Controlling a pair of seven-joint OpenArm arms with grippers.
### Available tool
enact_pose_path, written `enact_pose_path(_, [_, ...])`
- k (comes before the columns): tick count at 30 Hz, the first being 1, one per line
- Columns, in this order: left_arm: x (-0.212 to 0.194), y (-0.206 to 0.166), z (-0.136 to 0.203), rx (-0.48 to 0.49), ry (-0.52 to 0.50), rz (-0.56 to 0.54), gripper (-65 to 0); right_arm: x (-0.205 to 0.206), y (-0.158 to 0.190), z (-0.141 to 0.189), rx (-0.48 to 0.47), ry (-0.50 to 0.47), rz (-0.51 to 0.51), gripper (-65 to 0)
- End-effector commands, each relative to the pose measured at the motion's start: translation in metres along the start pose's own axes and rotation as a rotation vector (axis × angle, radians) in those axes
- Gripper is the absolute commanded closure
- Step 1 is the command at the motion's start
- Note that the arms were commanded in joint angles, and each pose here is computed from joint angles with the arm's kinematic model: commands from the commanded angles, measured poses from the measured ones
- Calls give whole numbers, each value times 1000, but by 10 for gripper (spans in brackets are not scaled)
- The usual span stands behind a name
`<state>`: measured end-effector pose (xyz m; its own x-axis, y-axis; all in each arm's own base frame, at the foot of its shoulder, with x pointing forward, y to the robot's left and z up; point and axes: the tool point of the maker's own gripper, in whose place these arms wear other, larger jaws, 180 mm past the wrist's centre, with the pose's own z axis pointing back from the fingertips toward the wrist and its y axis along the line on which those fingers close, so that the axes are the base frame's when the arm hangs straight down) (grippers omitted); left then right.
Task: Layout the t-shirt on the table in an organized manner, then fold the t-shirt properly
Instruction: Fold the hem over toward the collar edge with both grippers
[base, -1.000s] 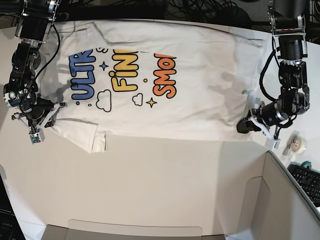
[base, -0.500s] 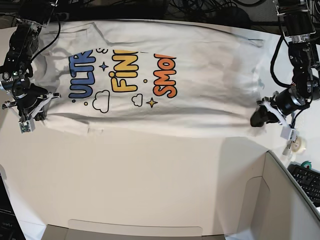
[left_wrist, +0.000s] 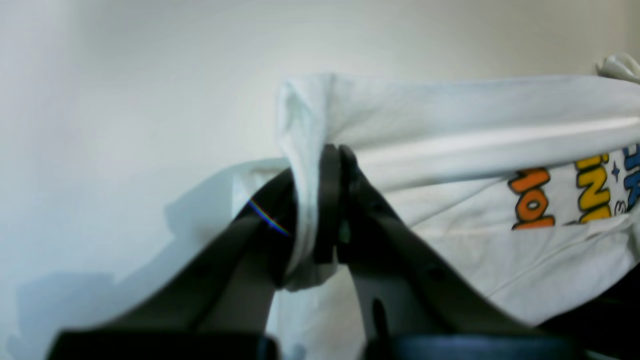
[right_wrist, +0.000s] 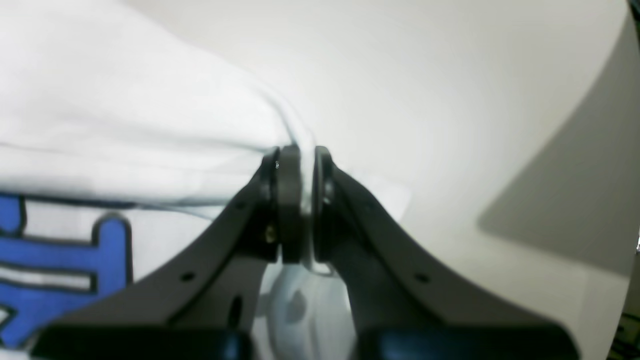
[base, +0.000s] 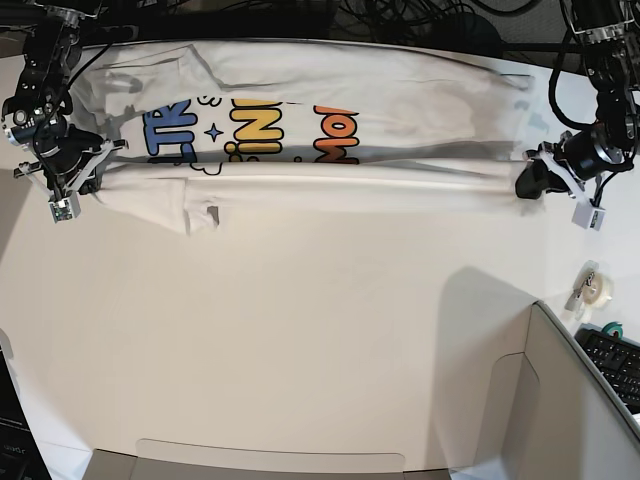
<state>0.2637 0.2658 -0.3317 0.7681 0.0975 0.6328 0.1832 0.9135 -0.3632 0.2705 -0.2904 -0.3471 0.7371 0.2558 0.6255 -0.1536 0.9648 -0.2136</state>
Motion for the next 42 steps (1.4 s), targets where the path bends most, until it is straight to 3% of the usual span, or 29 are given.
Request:
enact_pose_path(1, [12,4,8,20,-31,-25,-1,14,-9,9,-32,-45,29,0])
enact_pose_path(7, [7,-13,16,11,-20,-91,-1,5,-1,27,-38,-40,73,0])
enact_pose_path(15, [-4,-44,28,-12,1,-192,-1,-25,-25,48,-116,6,18,0])
enact_pose_path(32, [-41,-43,31,-9,100,-161,-1,-73,-7,53,-74,122,3,0])
enact_pose_path(42, [-64,-44,34,-13,155,-138,-1,-80,-4,54,-69,141,1,0])
